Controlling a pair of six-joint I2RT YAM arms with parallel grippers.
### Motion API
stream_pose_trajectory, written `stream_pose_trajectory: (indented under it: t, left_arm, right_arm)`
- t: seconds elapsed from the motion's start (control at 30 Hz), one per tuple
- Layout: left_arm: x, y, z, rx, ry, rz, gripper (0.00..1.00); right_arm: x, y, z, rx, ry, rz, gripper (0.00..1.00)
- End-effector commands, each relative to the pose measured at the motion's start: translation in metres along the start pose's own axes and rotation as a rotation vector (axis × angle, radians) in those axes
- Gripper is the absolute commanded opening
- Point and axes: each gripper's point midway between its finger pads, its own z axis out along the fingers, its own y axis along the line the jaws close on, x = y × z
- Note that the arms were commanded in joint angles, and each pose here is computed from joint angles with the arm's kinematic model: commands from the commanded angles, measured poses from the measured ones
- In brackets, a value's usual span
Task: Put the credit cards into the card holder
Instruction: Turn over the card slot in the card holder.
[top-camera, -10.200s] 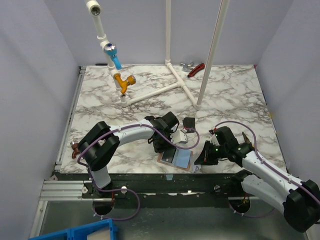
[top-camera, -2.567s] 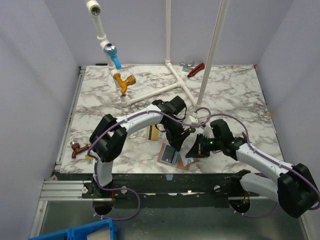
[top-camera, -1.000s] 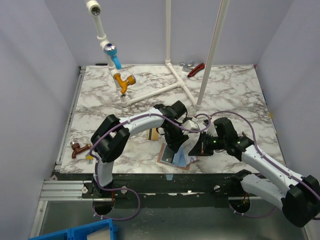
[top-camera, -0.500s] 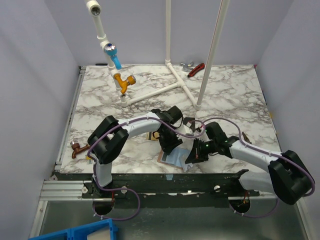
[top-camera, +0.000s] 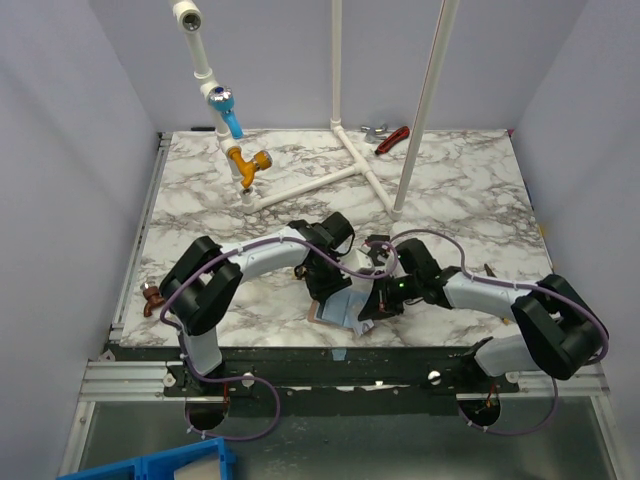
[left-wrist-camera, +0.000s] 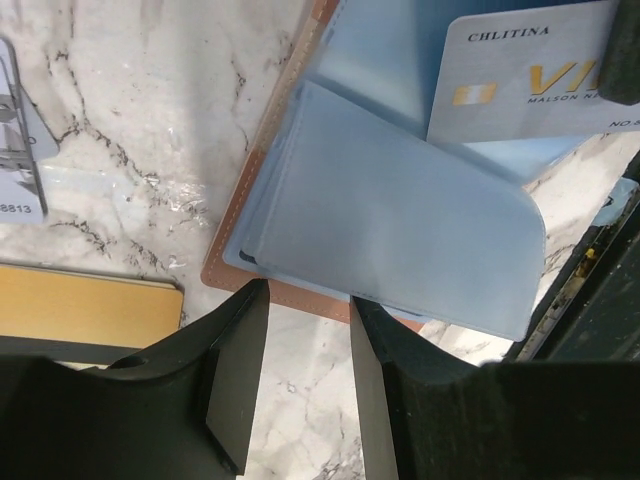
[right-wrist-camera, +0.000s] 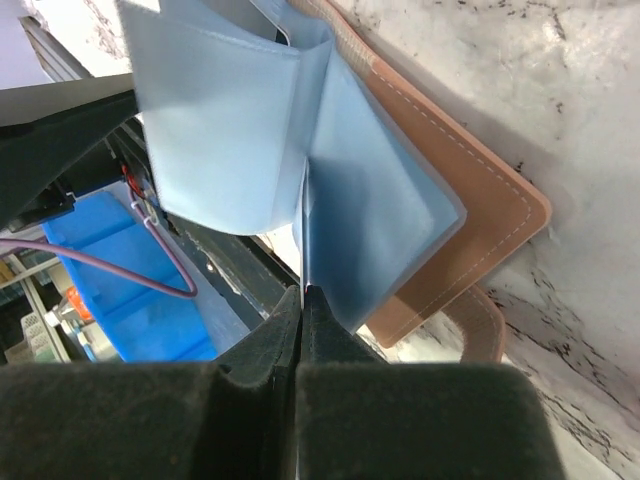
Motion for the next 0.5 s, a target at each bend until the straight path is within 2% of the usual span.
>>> stream_pose_trajectory:
  t: [0.0, 0.3, 0.47]
  left_arm:
    - [-0.001, 0.007, -0.010, -0.055, -0.033, 0.061, 0.40]
    - [0.019, 0.010, -0.007, -0.077, 0.000, 0.087, 0.40]
    - [0.019, 0.014, -0.014, -0.082, -0.016, 0.080, 0.40]
  right_arm:
    - [-0.009, 0.014, 0.004, -0.046, -0.009, -0.034, 0.01]
    - [-0.022, 0.034, -0.004, -0.073, -0.044, -0.077, 0.01]
    - [-0.024, 0.032, 0.005, -0.079, -0.015, -0.075, 0.01]
